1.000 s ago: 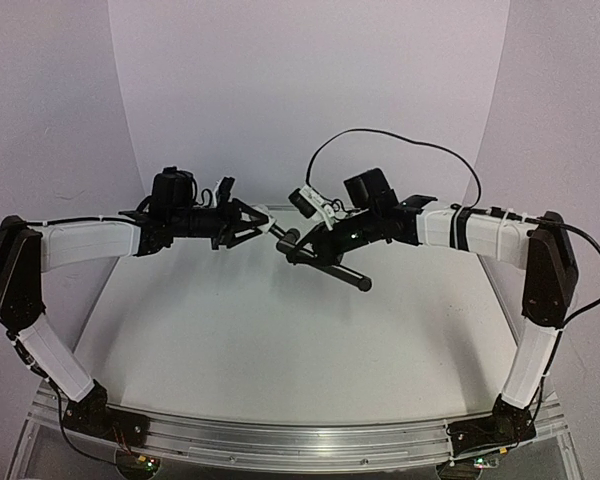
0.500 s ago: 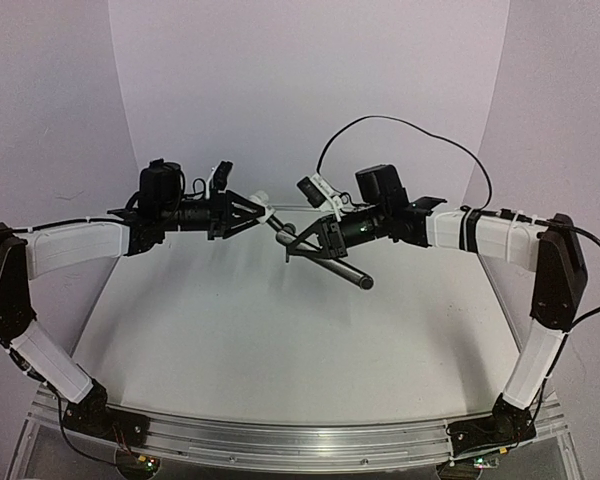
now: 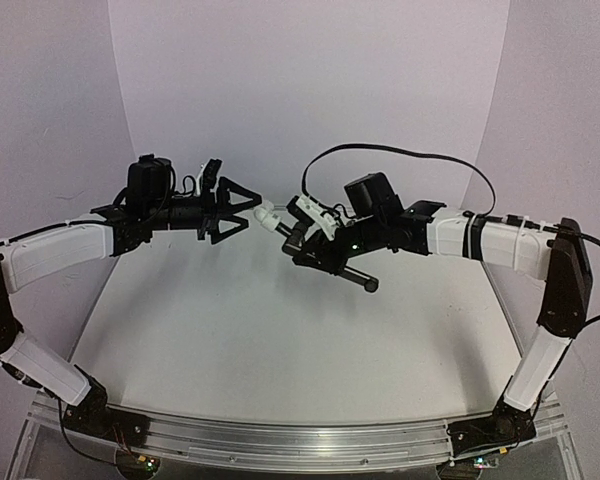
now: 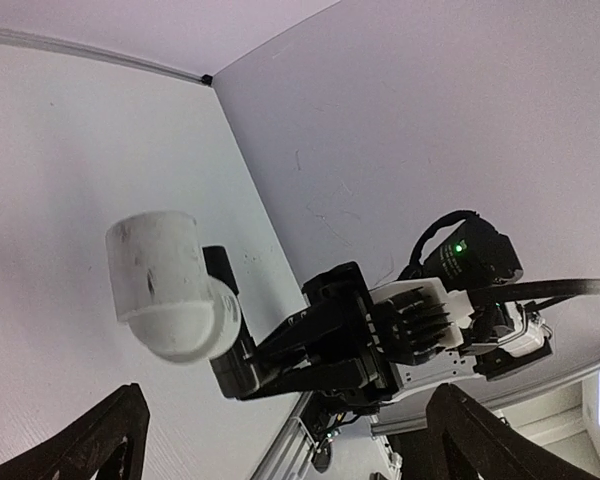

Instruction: Install the water faucets

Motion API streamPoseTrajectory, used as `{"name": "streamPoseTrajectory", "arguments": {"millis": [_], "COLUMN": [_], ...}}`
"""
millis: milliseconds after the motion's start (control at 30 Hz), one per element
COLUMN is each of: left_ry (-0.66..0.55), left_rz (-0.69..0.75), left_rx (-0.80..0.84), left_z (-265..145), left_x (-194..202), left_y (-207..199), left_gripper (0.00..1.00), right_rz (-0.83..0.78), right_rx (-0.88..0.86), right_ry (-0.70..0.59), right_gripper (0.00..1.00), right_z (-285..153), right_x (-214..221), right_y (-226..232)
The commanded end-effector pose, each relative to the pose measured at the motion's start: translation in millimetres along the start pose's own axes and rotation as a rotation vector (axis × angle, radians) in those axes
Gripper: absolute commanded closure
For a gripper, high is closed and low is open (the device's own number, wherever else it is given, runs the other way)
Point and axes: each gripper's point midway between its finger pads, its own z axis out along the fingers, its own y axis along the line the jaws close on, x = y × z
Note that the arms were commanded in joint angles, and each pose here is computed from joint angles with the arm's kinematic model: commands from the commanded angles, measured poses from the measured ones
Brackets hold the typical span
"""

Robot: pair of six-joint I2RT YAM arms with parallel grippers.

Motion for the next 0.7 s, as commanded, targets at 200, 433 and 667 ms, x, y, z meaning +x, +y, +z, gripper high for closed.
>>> {"name": "streamPoseTrajectory", "arguments": {"millis": [200,433,667], "left_ry": [-0.04,-0.033,0.004], "left_rz": [-0.045,-0.095,-0.095], "left_rx": [-0.056,-0.093,-0.11], "left_z": [12,26,33], "left_x": [-24,-29,-26], "left_y": [3,21,30], "left_gripper": [0.08,0.09,0.15], "right_rz": [-0.186,-0.213,-0.218], "right_rx": [0.226,0.218,0.2], "right_ry": [-0.07,-0.078,-0.088], "right_gripper": [1.0,1.0,1.0], "right_z": [-22,-18,-13], "right_x": [-54,-61,-67], "right_y": [-13,-3,4]}}
